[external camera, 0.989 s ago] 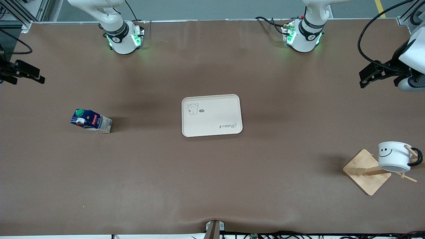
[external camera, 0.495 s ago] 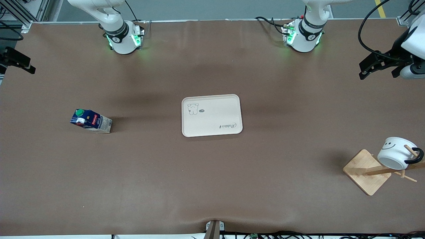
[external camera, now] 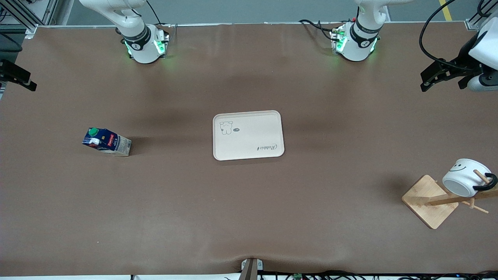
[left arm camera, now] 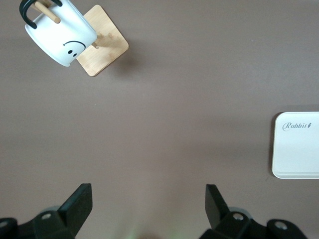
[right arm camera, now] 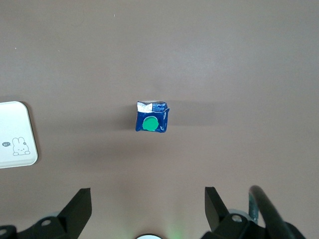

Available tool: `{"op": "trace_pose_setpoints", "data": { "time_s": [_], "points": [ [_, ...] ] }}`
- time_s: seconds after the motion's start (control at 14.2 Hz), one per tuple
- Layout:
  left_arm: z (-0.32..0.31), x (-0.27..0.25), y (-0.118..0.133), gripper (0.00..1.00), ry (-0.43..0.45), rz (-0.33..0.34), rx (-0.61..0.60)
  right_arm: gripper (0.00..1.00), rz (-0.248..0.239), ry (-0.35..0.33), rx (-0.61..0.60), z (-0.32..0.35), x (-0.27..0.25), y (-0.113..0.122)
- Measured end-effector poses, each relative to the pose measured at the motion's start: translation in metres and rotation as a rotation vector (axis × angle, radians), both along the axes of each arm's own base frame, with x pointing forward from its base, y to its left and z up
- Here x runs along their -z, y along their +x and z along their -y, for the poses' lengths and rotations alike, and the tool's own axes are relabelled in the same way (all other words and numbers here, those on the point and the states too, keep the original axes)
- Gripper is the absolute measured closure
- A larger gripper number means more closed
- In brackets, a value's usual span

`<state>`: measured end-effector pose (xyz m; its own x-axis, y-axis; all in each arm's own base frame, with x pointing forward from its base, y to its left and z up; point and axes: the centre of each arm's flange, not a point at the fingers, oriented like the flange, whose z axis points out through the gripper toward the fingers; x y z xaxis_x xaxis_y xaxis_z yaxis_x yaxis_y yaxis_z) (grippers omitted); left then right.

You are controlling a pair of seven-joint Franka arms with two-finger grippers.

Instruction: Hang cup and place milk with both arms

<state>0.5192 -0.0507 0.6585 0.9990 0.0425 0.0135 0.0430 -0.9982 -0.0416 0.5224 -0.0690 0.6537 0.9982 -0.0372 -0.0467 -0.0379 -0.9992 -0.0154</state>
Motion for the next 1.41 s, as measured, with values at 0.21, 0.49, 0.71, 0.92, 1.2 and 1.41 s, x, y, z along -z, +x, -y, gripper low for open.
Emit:
{"op": "trace_pose_setpoints", "data": {
  "time_s": [0.21,0.49,0.71,0.92,1.2,1.41],
  "points": [
    [-0.001,0.001,-0.001,0.00,0.000,-0.007,-0.002,0.00,0.038,-0.006,-0.002,-0.001,-0.012,0.003],
    [-0.002,0.002,-0.002,0.00,0.001,-0.018,-0.004,0.00,0.076,-0.010,-0.007,-0.003,-0.020,0.006],
    [-0.003,0.002,-0.002,0.00,0.001,-0.019,-0.005,0.00,0.074,-0.010,-0.002,-0.002,-0.020,0.005],
    [-0.003,0.000,-0.002,0.00,0.001,-0.014,-0.005,0.00,0.083,-0.011,-0.006,-0.003,-0.021,0.007],
    [-0.003,-0.005,-0.001,0.00,0.000,-0.003,-0.006,0.00,0.086,-0.012,-0.007,-0.004,-0.021,0.007],
    [-0.003,-0.004,0.000,0.00,-0.001,-0.005,-0.006,0.00,0.085,-0.011,-0.019,-0.010,-0.020,0.008]
  ]
}}
